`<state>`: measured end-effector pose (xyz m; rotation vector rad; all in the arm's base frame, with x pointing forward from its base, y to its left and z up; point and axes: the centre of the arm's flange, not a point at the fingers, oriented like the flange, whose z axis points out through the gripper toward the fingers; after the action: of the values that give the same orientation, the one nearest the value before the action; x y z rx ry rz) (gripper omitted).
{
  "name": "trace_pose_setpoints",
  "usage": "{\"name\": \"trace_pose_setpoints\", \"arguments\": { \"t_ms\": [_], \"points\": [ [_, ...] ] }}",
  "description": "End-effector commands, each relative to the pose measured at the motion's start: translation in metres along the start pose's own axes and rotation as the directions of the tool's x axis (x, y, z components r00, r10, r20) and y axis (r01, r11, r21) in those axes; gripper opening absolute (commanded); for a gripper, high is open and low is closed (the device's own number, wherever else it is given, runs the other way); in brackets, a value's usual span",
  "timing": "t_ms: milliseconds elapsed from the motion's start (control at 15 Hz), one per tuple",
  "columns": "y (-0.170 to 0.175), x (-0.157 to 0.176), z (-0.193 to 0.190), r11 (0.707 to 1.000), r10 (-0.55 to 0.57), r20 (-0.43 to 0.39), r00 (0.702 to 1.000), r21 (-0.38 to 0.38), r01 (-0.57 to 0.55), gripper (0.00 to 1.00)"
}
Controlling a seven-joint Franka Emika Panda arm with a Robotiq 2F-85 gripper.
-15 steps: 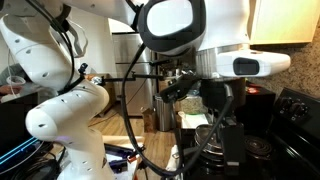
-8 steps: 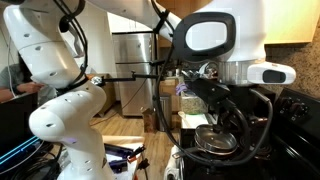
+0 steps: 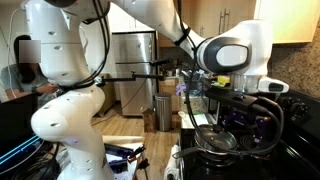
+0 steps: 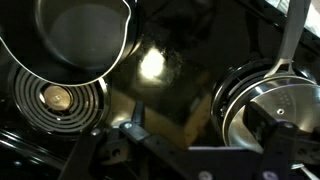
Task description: Transfer the lid from the pan to the pot
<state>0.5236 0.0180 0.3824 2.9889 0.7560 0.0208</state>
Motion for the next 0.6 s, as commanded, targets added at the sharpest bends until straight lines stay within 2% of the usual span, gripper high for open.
{"name": "trace_pose_setpoints", "arguments": {
  "t_ms": [0,400,533],
  "points": [
    [-0.019,0.033,0.024,0.995,-0.088,-0.005,0.996,0.055,0.088,1.00],
    [-0.080,0.061,0.036,0.973,-0.180,-0.047,0.982,0.139,0.185,1.00],
    [-0.106,0.062,0.036,0.961,-0.229,-0.066,0.971,0.144,0.237,1.00]
  ]
}}
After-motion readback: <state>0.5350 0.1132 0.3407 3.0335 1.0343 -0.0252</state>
